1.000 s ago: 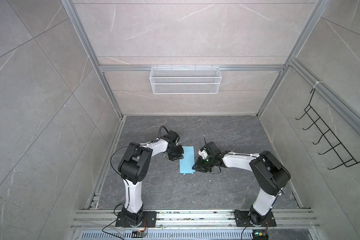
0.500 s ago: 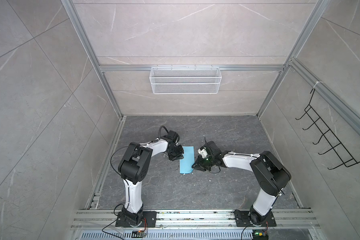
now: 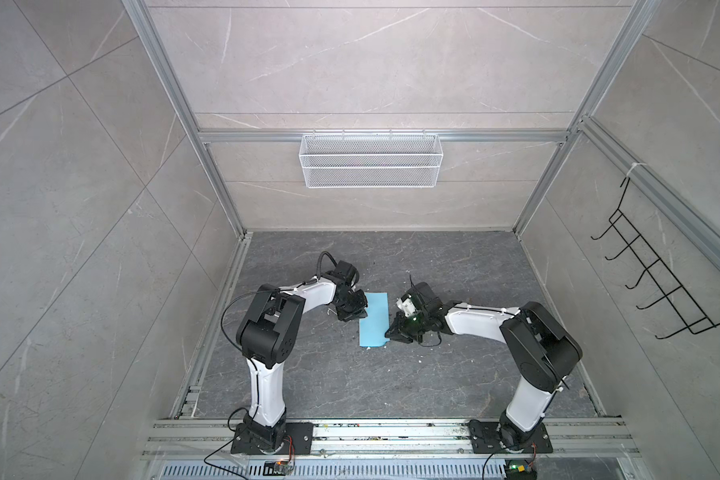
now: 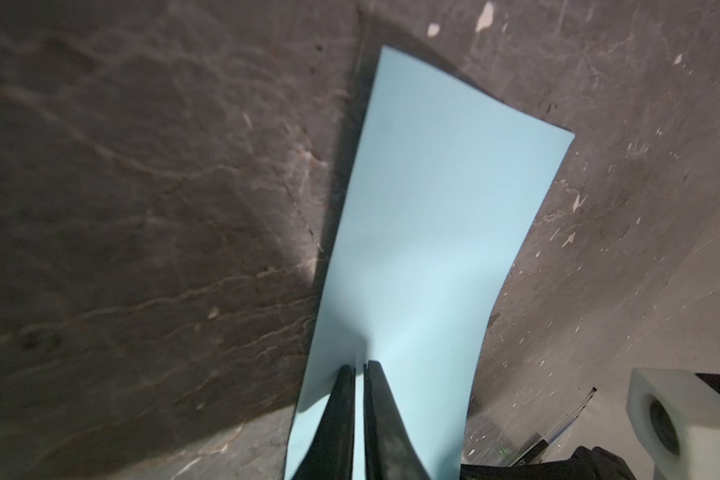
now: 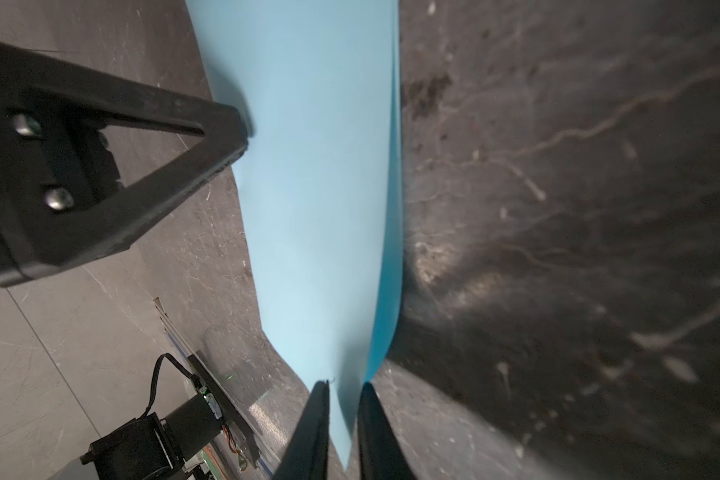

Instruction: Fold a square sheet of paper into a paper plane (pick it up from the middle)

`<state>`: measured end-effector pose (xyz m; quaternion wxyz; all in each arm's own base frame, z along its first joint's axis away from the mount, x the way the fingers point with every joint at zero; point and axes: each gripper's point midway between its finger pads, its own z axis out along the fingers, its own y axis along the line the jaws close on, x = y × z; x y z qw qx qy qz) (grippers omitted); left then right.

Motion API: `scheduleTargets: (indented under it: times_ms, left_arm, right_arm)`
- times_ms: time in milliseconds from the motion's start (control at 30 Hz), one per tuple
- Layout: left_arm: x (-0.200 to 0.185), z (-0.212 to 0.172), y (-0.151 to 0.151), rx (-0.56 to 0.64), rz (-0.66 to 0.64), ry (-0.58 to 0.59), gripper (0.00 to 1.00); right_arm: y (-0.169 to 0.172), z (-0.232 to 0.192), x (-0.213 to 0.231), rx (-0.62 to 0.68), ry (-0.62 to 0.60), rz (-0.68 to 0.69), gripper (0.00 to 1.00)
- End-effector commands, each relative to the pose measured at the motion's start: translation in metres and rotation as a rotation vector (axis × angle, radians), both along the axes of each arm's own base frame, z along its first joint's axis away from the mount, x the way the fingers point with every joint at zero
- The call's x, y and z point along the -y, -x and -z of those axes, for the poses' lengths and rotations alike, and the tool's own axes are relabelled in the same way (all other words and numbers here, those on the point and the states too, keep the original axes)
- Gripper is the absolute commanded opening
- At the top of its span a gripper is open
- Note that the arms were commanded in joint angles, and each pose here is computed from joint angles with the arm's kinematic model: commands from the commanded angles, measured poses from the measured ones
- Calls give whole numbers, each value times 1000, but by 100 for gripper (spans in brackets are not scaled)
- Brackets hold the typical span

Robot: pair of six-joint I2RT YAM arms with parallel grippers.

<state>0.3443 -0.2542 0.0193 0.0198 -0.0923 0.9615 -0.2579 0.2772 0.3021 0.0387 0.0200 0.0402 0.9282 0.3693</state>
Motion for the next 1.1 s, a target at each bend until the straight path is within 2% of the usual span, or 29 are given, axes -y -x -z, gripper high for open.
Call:
scheduleTargets:
  times_ms: [0,400,533,667,767,900,1067]
  left_arm:
    - [-19,33,17,-93,-13,-100,13]
    - [-19,31,16,-88,-12,-101,13]
    - [-8,6,8,-29,-3,-26,16]
    - [14,-38,-4,86,39,126,22]
    - [22,-58,-7,148,78,188,25]
    - [25,-58,-5,162,125,203,25]
    - [32,-58,-1,158,158,237,25]
  right_arm:
    - [-5,-6,-4,9,-7,-14,14]
    - [-5,-13,-5,-4,-7,-13,4]
    - [-4,-13,-5,-14,-2,-13,1]
    - [3,-12,2,-18,49,-65,1]
    - [14,-8,8,-36,89,-153,1]
    - [19,-4,23,-28,156,-241,1]
    - [12,0,53,18,347,-319,0]
